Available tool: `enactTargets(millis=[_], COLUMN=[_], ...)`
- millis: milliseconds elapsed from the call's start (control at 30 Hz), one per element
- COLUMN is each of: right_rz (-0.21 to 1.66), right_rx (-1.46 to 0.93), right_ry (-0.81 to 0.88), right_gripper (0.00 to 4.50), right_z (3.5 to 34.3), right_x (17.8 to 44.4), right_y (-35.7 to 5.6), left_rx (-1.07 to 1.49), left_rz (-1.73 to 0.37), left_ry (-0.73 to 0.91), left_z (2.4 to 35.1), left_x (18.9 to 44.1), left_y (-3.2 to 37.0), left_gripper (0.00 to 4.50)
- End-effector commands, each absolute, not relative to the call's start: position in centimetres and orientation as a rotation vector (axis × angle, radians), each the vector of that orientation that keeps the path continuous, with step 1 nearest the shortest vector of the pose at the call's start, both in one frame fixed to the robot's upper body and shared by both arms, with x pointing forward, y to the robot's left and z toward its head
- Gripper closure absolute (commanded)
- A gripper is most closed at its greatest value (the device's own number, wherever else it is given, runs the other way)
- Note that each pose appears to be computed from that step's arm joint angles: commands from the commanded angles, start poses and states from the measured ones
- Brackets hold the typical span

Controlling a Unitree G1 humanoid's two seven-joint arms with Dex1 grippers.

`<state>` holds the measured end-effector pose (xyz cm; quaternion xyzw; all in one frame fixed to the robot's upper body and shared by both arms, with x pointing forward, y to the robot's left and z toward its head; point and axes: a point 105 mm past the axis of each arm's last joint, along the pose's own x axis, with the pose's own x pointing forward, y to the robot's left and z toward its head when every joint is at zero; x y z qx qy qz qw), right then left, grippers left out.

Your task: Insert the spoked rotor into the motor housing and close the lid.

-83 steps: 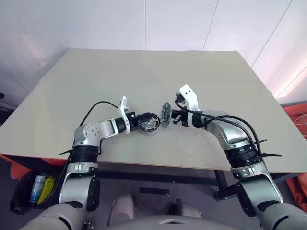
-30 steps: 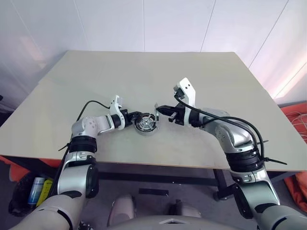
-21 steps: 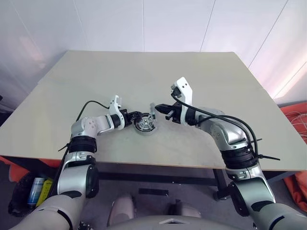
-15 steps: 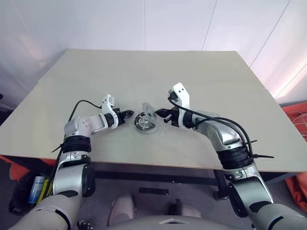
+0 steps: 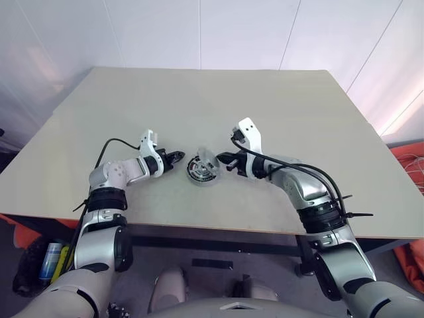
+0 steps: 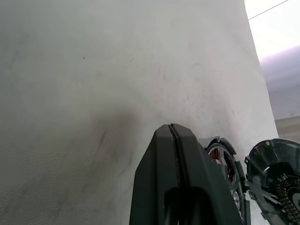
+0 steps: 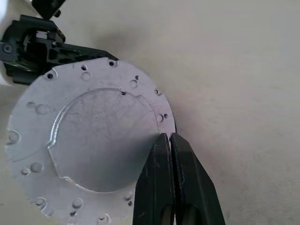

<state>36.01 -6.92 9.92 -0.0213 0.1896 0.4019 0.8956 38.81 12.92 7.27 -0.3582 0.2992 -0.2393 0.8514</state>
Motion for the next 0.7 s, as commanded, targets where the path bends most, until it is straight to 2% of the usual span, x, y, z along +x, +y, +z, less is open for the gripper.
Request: enactTargets(millis=[33,167,300,467,700], right_rz=[0.845,0.896,1.015,1.071,1.031], right_rx=[-0.032,-0.013,0.006,0.027,0.082], right_ry=[0.259,0.168,0.151,0.247,0.350], right_gripper=[4.46,4.46,4.46,4.46,4.46], right_z=[13.1,15.2,16.3,14.2,10.3], right_x=[36.3,35.7,33.7,32.8,34.7], right_y=[-8.0,-8.8,-8.2,-6.5,-4.2], left_rx=[-0.766,-0.770,-0.772,-0.771,-0.760], left_rz=[-0.558,-0.569,-0.569,-0.551,-0.531], left_ry=[0.539,0.536,0.537,0.537,0.532], left_z=[9.7,9.7,9.6,9.6,9.8], left_x=[39.4,39.2,39.0,39.0,38.7], left_y=[12.7,12.7,12.9,13.4,14.4], left_gripper=[4.50,4.50,4.50,4.50,4.50])
